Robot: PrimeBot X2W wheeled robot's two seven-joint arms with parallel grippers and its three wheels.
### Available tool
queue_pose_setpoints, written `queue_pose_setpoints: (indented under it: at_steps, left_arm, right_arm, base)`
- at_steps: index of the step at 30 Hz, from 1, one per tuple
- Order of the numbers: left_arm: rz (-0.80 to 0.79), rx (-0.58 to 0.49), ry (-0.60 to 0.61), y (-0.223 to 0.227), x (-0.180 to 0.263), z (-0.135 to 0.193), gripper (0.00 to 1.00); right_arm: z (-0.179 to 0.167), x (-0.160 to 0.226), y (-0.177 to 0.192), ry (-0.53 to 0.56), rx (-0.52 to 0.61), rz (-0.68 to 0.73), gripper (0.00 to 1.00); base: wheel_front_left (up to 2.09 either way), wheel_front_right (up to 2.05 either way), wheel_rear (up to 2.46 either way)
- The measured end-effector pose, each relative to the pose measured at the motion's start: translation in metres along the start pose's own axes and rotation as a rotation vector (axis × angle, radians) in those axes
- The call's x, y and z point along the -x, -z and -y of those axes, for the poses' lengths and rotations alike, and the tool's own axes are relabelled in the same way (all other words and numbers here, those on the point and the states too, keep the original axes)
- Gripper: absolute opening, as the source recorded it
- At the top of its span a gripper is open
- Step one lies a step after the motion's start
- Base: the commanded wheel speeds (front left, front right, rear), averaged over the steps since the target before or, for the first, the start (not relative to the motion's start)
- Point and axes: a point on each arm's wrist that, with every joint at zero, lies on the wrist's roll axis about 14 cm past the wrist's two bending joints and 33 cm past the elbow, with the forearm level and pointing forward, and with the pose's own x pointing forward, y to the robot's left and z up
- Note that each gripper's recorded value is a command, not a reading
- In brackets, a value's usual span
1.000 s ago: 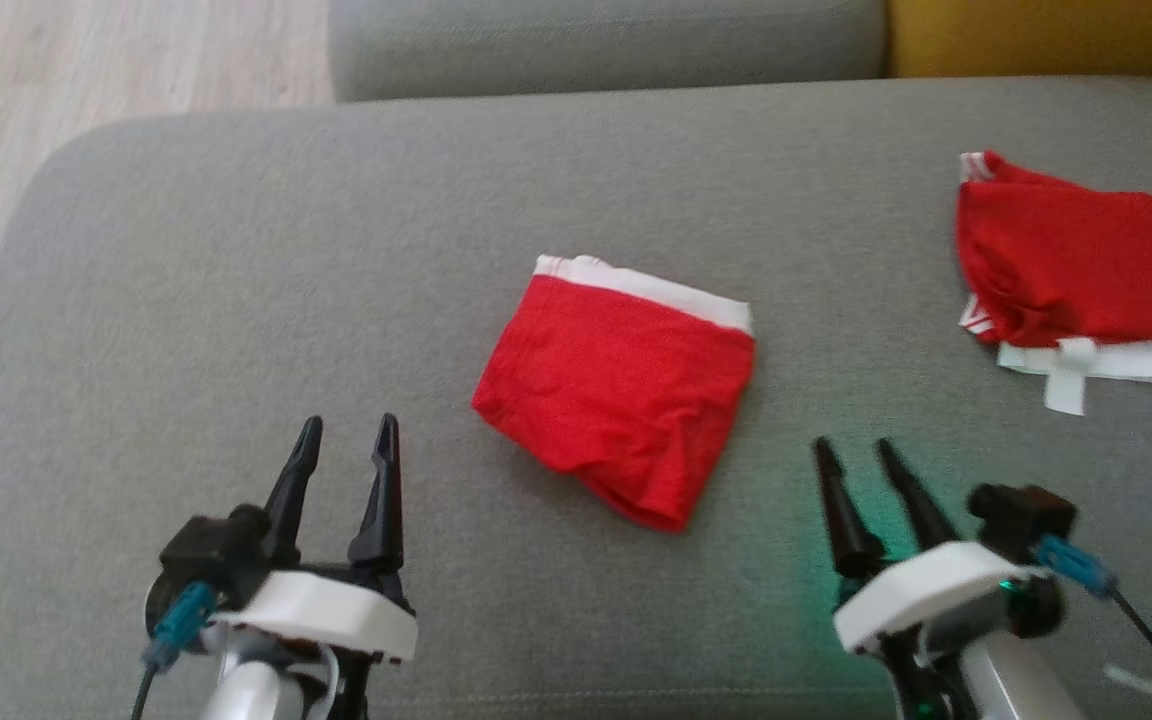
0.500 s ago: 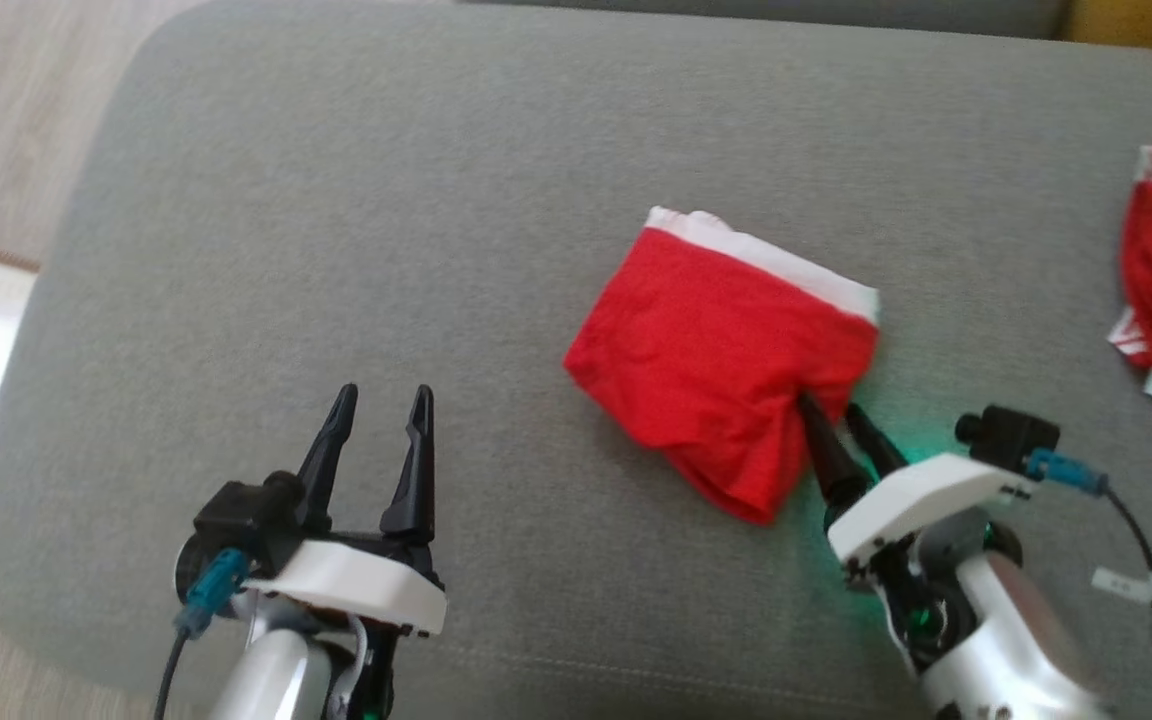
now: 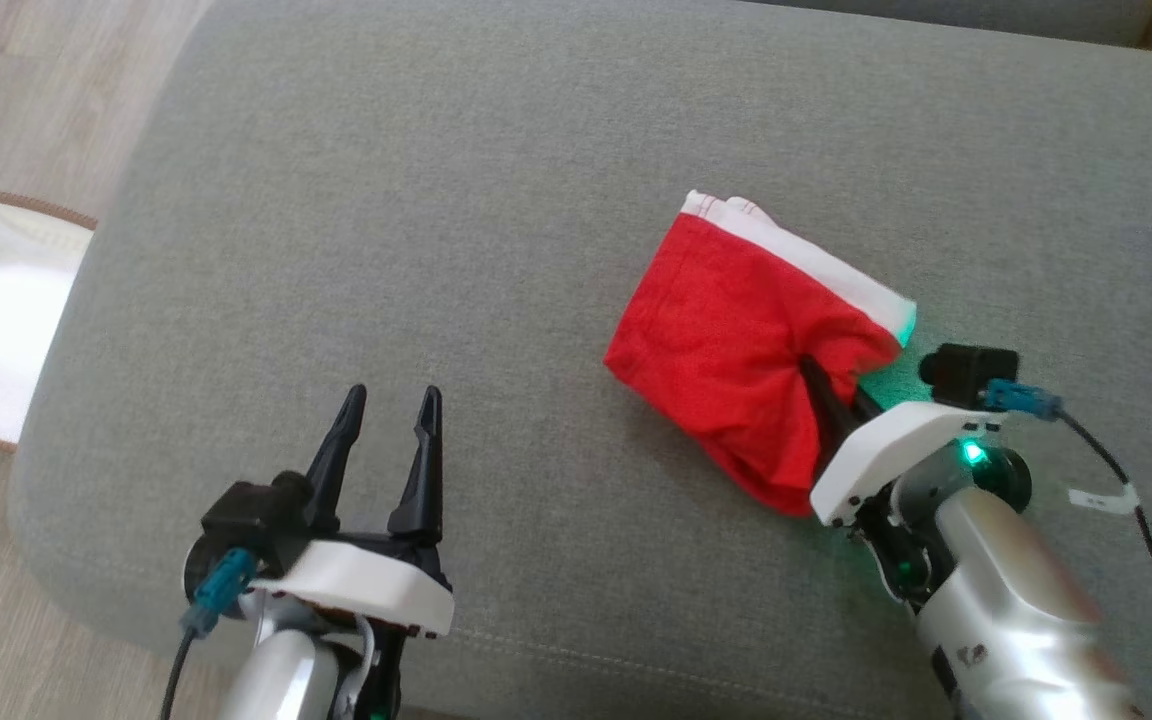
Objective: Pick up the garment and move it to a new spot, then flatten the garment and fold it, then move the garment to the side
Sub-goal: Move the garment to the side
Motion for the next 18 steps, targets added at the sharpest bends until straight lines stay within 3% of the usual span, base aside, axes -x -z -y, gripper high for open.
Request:
queue_pose_setpoints:
  at_steps: [8, 18]
  left_arm:
    - [0.009, 0.006, 0.044, -0.002, -0.008, 0.014, 1.00]
    - [0.035, 0.012, 0.156, -0.008, -0.032, 0.048, 1.00]
  right_arm:
    - [0.035, 0.020, -0.007, 0.068, 0.290, -0.016, 0.00]
    - [0.116, 0.071, -0.066, 0.212, 0.694, -0.096, 0.00]
  base:
    - [0.00, 0.00, 0.00]
    - [0.00, 0.00, 0.00]
